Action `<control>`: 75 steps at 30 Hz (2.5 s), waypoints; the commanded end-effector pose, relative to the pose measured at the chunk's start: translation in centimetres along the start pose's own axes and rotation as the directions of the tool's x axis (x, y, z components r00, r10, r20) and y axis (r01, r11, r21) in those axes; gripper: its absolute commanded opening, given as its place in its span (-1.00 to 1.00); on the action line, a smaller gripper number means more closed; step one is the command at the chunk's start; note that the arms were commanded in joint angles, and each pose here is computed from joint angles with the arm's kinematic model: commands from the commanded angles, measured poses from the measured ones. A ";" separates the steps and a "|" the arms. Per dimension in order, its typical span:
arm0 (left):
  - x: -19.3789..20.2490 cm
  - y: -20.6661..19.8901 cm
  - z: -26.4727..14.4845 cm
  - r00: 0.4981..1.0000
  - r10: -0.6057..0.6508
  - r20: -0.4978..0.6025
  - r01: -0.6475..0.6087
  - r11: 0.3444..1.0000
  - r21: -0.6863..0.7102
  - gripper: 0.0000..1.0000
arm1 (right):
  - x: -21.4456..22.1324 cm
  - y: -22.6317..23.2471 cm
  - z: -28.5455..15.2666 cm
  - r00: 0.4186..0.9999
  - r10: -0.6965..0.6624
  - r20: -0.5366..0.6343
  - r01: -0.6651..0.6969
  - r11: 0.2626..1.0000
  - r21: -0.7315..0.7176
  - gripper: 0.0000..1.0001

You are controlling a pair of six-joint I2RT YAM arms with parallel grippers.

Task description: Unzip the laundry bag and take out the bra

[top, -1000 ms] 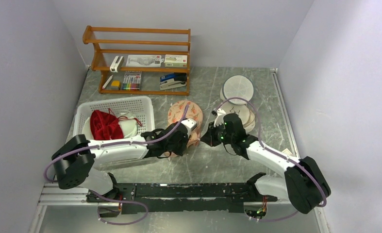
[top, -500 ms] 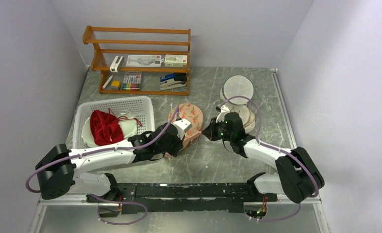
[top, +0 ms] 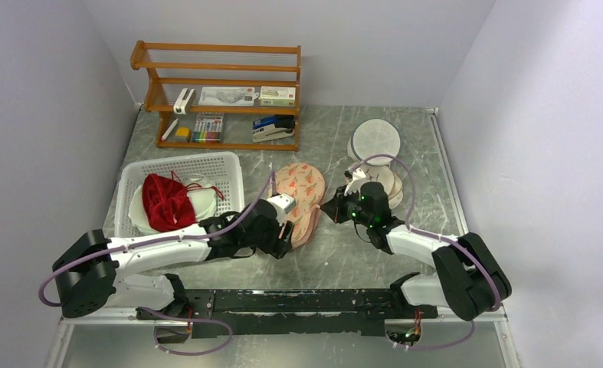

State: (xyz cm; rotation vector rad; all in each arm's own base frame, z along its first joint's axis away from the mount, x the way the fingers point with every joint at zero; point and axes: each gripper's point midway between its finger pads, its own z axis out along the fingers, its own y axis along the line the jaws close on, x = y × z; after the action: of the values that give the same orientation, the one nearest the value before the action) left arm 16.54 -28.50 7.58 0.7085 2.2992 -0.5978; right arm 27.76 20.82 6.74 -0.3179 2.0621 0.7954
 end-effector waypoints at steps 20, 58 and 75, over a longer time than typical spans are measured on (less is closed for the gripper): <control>-8.2 -0.3 5.6 0.995 0.099 -0.003 -0.097 0.972 -0.215 0.25 | 0.9 3.8 -2.6 0.999 0.028 -0.020 -0.031 0.985 -0.169 -1.00; -5.1 -3.0 0.3 0.972 0.233 0.022 -0.233 0.972 0.035 0.36 | -0.8 -0.5 -3.2 0.988 0.109 0.107 -0.096 0.988 -0.121 -1.00; -10.8 -6.0 6.0 0.978 0.192 0.078 -0.190 0.981 -0.023 0.32 | -1.0 4.0 -6.2 0.989 0.141 0.037 -0.126 0.953 -0.274 -1.00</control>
State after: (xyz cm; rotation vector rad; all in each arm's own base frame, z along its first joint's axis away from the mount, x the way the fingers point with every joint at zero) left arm 22.07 -38.79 12.00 0.9021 2.1331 -0.4871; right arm 23.29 19.45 11.37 -0.2800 1.9278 1.1192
